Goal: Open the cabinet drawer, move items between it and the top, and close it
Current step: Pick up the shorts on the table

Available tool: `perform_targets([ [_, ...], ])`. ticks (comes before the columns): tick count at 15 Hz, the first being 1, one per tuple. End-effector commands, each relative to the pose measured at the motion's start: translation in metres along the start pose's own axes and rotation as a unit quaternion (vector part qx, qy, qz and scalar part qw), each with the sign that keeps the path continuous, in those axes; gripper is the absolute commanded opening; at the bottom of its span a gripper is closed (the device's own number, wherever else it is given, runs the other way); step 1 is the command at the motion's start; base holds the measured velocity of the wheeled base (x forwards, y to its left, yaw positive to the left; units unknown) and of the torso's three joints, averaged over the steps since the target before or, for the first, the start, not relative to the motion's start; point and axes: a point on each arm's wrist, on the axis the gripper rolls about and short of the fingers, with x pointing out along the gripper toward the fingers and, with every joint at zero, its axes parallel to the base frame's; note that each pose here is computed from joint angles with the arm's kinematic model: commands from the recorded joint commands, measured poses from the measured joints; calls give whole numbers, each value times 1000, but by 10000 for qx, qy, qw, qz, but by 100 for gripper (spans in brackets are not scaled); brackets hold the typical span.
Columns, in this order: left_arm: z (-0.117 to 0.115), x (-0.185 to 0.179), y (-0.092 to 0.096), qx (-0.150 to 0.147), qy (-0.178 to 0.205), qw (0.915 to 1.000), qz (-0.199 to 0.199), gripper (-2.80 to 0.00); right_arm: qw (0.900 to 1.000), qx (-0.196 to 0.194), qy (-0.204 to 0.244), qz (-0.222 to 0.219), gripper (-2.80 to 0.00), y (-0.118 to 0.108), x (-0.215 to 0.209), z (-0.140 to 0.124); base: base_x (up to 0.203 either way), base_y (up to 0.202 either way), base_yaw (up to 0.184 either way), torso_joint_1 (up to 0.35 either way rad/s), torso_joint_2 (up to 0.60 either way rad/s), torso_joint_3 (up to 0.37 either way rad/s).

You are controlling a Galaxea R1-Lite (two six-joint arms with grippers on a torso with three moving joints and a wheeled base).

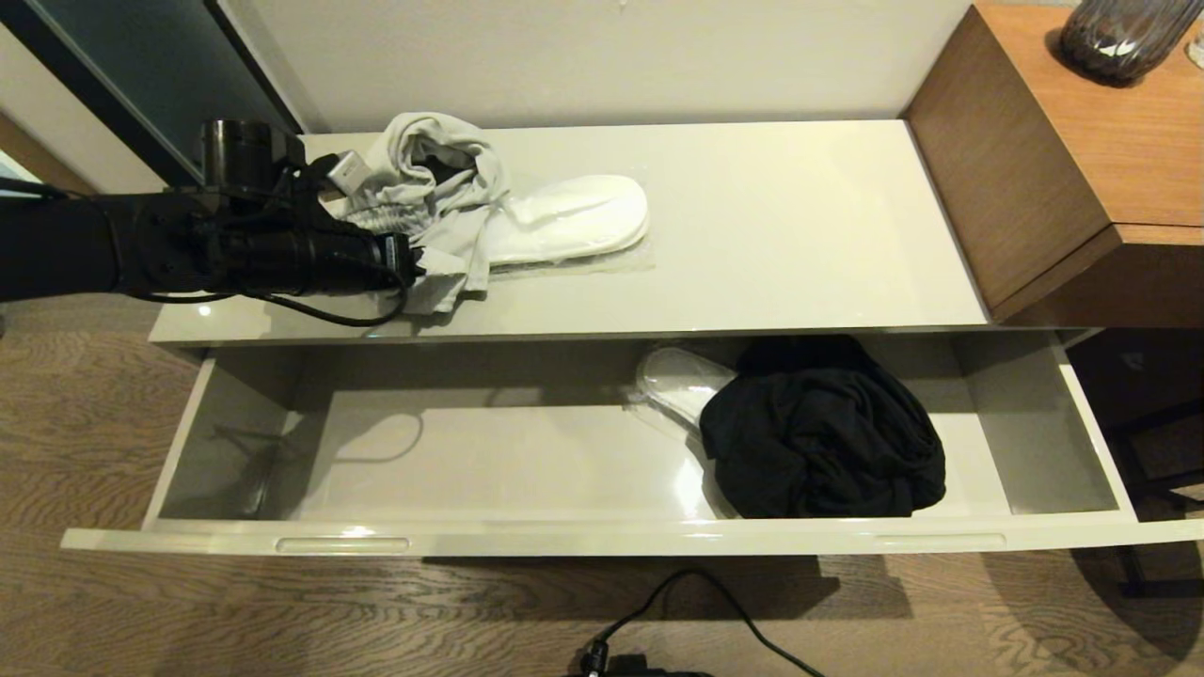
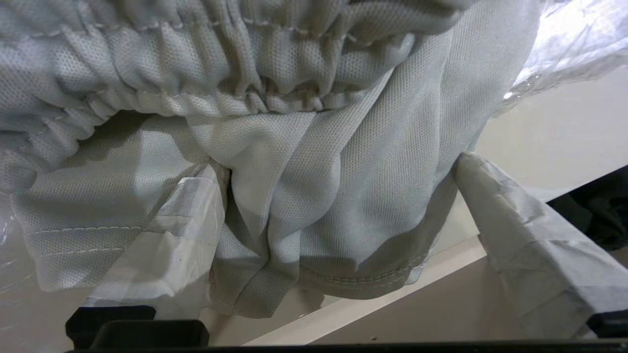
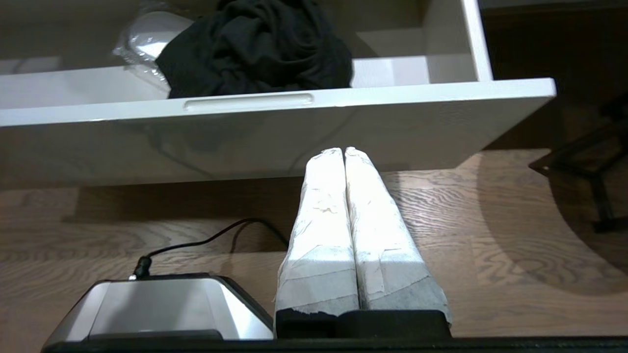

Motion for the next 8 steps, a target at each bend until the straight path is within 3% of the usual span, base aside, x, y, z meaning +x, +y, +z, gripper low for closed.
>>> perform_targets([
  [1, -5, 7, 2, -80, 129, 9999, -5, 0, 10000, 0, 20, 3, -280, 0, 0, -1, 0, 0, 0, 0, 0, 0],
  [2, -4, 6, 2, -70, 103, 9999, -14, 0, 10000, 0, 20, 3, -280, 0, 0, -1, 0, 0, 0, 0, 0, 0],
  [3, -4, 5, 2, -69, 98, 9999, -5, -280, 10000, 0, 20, 3, -280, 0, 0, -1, 0, 0, 0, 0, 0, 0],
  [8, 3, 6, 1, 16, -39, 9998, 199, -280, 10000, 0, 20, -5, -280, 0, 0, -1, 0, 0, 0, 0, 0, 0],
])
